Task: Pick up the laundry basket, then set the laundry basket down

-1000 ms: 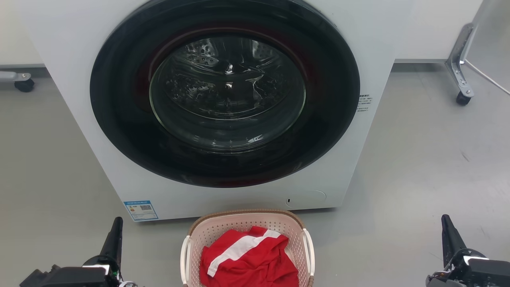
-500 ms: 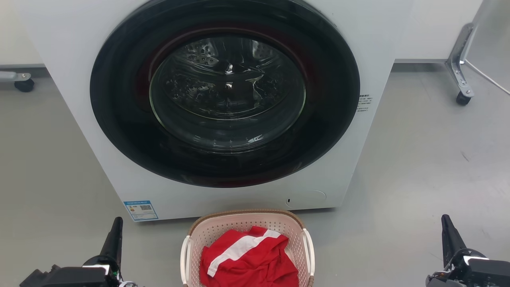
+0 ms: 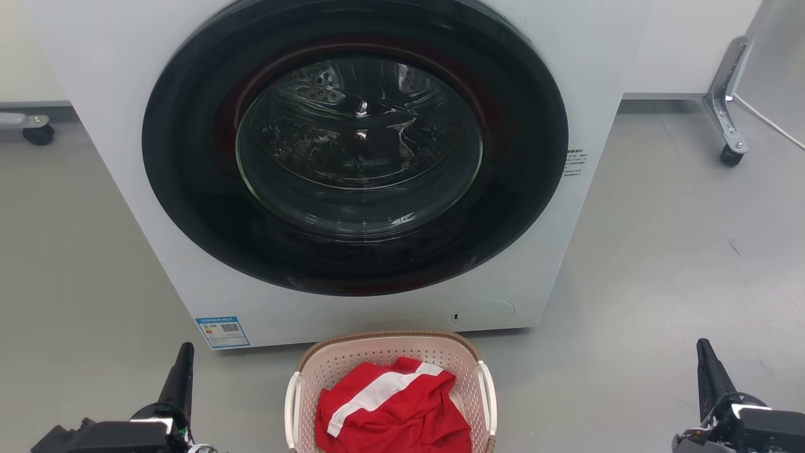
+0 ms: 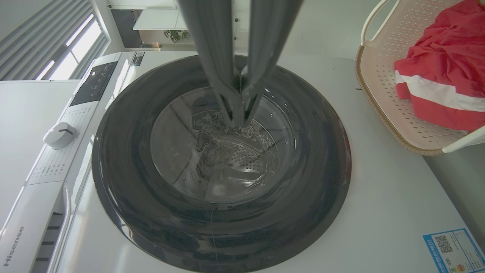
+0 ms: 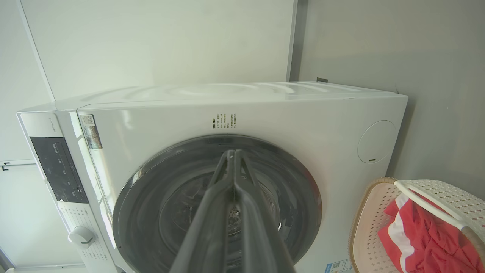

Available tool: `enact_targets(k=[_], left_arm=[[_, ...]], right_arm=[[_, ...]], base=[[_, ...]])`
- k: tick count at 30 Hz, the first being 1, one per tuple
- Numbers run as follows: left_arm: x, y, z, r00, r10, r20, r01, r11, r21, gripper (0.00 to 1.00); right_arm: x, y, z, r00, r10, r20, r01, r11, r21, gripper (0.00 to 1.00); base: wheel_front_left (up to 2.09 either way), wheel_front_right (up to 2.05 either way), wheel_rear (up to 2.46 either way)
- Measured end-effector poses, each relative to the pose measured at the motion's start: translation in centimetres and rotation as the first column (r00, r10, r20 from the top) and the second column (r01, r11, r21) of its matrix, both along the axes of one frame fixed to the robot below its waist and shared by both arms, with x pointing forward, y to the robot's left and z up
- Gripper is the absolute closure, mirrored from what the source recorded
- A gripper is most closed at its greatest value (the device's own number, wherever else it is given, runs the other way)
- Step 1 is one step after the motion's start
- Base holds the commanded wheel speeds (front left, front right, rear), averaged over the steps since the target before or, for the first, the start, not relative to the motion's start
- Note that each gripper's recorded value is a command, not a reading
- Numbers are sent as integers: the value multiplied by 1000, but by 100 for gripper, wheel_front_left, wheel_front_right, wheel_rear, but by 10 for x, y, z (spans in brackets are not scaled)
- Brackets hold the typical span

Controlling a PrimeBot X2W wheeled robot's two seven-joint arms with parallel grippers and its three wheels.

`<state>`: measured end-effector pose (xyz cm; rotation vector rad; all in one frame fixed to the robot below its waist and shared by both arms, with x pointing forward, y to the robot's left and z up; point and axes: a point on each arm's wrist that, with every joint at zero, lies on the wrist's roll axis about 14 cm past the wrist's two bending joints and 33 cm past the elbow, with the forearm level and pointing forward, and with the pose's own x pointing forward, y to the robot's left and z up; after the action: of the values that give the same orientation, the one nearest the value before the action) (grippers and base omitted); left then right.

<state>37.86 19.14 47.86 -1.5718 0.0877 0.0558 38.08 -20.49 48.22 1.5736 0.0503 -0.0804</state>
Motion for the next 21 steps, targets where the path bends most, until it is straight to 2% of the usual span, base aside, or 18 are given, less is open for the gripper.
enact_targets(k=[21], left_arm=[[0,0,0,1000,0,0,0,1000,0,100]], right_arm=[[0,0,0,1000,0,0,0,1000,0,100]], base=[[0,0,0]])
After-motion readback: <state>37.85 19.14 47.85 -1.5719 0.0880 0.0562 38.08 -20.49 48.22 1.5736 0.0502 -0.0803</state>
